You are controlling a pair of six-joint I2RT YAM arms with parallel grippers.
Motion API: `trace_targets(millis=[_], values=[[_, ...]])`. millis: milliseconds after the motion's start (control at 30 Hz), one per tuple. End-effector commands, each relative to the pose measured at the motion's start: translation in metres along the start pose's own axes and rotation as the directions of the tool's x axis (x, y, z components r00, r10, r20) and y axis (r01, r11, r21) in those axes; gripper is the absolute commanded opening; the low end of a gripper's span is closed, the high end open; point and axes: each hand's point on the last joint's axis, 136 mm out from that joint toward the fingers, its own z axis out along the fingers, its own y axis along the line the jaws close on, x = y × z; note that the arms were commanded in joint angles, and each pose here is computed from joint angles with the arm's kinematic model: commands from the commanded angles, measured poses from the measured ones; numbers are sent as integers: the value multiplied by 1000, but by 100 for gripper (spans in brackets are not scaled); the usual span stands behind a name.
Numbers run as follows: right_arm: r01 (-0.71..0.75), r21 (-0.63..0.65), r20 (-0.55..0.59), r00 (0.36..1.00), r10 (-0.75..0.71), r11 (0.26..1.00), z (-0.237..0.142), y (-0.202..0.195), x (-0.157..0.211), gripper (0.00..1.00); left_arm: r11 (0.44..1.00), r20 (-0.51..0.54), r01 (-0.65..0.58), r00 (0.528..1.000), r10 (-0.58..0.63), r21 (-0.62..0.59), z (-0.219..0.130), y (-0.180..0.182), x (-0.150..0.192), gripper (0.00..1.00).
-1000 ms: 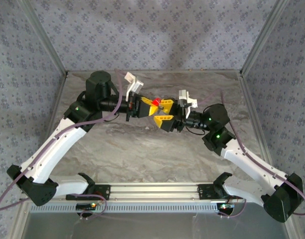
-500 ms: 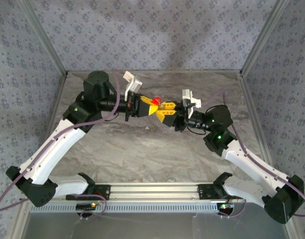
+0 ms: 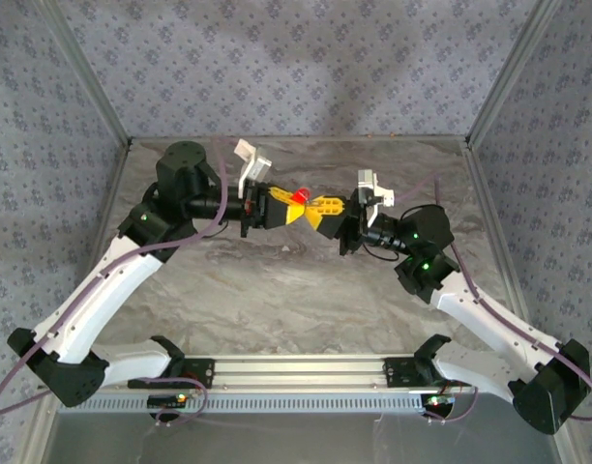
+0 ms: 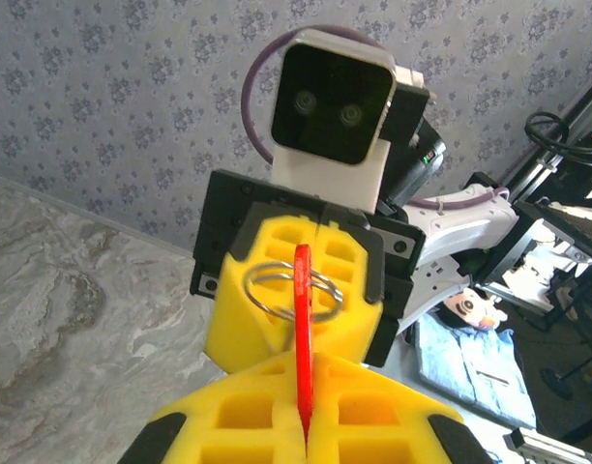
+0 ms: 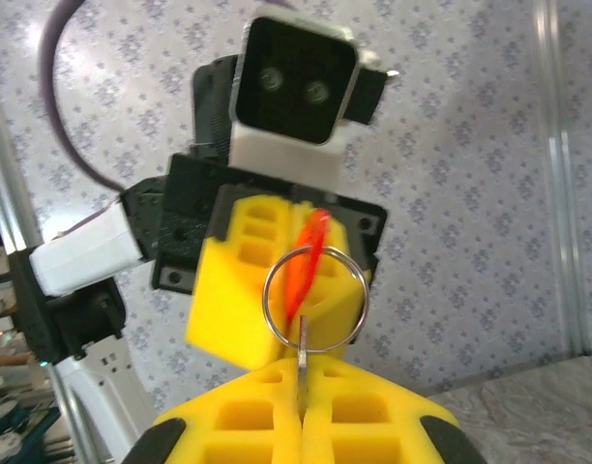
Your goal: Remove the keys from the keyring
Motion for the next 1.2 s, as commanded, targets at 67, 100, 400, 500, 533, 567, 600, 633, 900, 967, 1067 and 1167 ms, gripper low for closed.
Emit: trace_targets(millis=[67, 100, 400, 500, 533, 567, 600, 633, 900, 967, 1067, 1167], values=[[12, 134, -30, 1000, -8, 991, -6, -14, -9, 0, 999, 13, -26, 1000, 27, -34, -6, 0, 3, 0], [7, 157, -63, 998, 3, 988, -6, -18, -6, 0, 999, 13, -24, 1000, 25, -44, -7, 3, 5, 0], [-30, 363, -406, 895, 187, 931, -17, -43, 30, 0, 981, 0, -10, 1000, 10, -196, -8, 45, 42, 0], [-71, 402, -477, 835, 275, 913, -18, -47, 41, 0, 969, -4, 3, 1000, -4, -246, -7, 65, 62, 0], [-68, 408, -496, 820, 284, 910, -17, -49, 43, 0, 967, 2, 6, 1000, -5, -254, -7, 69, 67, 0], [-67, 415, -519, 802, 296, 908, -18, -50, 47, 0, 964, 11, 11, 1000, -8, -265, -7, 74, 71, 0], [-66, 422, -543, 780, 310, 904, -19, -50, 51, 0, 961, 17, 13, 1000, -9, -276, -7, 78, 75, 0], [-61, 431, -571, 754, 325, 900, -20, -52, 56, 0, 957, 21, 15, 1000, -10, -290, -8, 82, 79, 0], [7, 477, -730, 561, 391, 879, -20, -62, 93, 0, 888, 54, 24, 999, 1, -459, -33, 109, 107, 37], [11, 475, -752, 525, 399, 880, -17, -65, 100, 0, 888, 63, 16, 998, 14, -459, -36, 107, 111, 40], [-2, 455, -773, 496, 396, 891, -12, -64, 106, 0, 898, 85, -2, 995, 43, -440, -38, 100, 109, 45], [-11, 429, -795, 471, 383, 903, -7, -60, 108, 0, 903, 97, -36, 992, 85, -428, -39, 95, 104, 50]])
